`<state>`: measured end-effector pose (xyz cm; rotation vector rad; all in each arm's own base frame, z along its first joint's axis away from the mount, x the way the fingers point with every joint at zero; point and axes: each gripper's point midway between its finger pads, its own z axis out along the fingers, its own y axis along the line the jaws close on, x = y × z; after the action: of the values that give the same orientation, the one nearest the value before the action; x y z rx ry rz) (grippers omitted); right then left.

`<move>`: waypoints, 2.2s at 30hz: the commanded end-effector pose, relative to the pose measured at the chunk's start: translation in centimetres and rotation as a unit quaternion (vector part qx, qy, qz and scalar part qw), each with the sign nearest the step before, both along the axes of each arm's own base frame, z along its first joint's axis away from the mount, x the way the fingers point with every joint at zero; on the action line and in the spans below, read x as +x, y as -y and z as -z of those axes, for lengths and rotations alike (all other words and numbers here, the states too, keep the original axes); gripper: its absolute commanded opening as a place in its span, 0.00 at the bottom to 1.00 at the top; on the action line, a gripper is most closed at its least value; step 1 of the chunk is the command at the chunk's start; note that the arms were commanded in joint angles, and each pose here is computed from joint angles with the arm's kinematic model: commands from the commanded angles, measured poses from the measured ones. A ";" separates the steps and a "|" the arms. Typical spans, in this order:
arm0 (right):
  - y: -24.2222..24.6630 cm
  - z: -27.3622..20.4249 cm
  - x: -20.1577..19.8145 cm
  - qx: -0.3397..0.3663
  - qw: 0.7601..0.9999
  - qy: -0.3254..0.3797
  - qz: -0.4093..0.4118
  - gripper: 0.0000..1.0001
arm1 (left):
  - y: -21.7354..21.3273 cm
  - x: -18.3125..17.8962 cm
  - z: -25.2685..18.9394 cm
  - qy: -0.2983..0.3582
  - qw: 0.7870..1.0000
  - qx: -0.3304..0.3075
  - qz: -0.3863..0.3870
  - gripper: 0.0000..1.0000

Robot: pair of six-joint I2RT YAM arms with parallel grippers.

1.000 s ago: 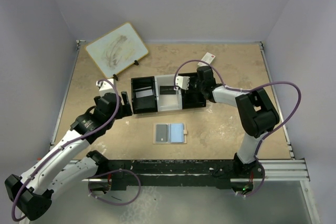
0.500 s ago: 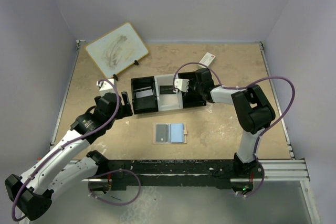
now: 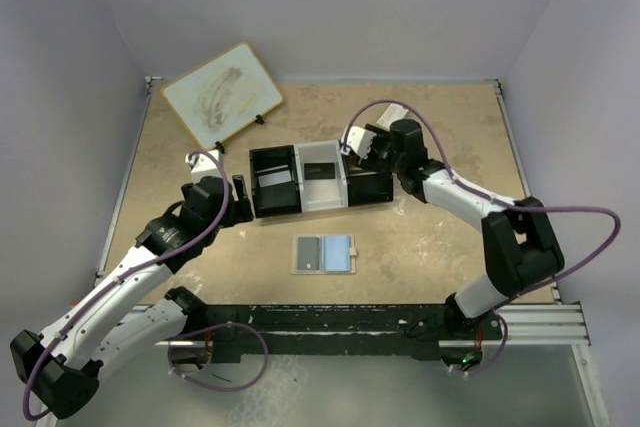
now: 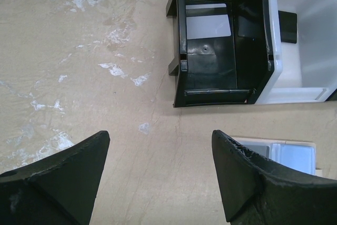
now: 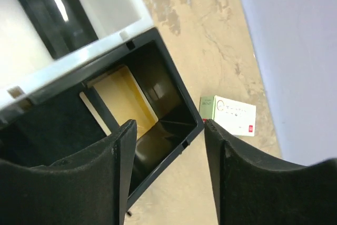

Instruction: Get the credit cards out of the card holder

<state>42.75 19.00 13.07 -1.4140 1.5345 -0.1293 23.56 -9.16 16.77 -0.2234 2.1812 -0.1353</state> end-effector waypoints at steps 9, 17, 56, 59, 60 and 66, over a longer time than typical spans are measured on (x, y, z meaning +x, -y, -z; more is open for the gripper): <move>-3.4 -5.1 -8.2 0.466 0.796 -0.282 0.263 0.75 | -0.5 0.5 -1.5 0.030 0.999 -0.008 -0.017 0.76; -6.5 -0.5 -17.0 0.467 0.741 -0.269 0.401 0.81 | -1.7 0.5 -2.0 0.040 0.998 0.003 -0.047 0.75; -14.7 11.3 -23.6 0.256 0.772 -0.306 0.494 0.61 | -3.7 0.2 -2.7 0.055 0.994 0.016 -0.095 0.80; -14.9 11.4 -23.7 0.260 0.771 -0.313 0.491 0.56 | -3.3 0.3 -2.6 0.053 0.995 0.014 -0.086 0.80; -15.0 11.4 -23.8 0.262 0.770 -0.316 0.488 0.55 | -3.2 0.3 -2.6 0.052 0.995 0.013 -0.084 0.80; -15.4 11.8 -24.0 0.260 0.770 -0.328 0.481 0.46 | -2.4 0.3 -2.3 0.046 0.997 0.000 -0.065 0.80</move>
<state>19.10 34.64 2.28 -0.0940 2.4892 0.2139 23.17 -5.82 17.68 -0.3567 2.1014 0.0020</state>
